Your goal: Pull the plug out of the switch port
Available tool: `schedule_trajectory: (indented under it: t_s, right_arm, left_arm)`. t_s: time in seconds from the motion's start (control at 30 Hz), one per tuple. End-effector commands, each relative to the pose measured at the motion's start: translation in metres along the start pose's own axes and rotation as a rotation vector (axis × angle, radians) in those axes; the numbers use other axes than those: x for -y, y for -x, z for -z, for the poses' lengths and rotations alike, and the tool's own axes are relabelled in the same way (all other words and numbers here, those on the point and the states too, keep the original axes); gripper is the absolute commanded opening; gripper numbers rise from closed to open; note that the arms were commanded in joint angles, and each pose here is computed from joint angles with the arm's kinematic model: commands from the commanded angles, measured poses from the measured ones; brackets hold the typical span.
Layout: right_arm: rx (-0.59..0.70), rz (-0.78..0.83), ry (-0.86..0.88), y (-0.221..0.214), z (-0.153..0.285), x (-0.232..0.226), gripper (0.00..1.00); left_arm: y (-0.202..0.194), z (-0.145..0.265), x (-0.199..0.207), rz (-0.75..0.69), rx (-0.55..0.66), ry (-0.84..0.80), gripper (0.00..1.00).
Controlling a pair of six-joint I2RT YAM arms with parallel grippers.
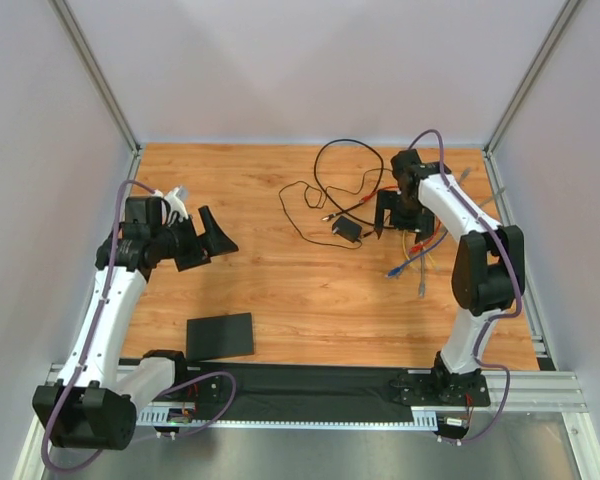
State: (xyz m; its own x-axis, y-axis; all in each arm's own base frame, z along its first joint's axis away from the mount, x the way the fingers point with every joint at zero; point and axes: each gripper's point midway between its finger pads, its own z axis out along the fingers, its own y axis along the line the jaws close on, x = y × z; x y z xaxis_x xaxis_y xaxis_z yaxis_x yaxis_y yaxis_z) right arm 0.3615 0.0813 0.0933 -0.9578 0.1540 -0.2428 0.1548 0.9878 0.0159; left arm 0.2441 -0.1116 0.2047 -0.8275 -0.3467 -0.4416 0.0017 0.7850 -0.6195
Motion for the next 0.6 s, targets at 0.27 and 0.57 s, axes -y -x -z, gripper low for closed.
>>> schedule_trajectory:
  t_s: [0.27,0.57]
  right_arm:
    - [0.213,0.055,0.217,-0.077,0.058,-0.046,1.0]
    - [0.269,0.012,0.342,-0.114,0.033,-0.045,1.0]
  left_arm:
    - [-0.022,0.006,0.039,-0.129,0.115,-0.144,1.0]
    - [-0.056,-0.013,0.034,-0.064,0.128,-0.283,1.0]
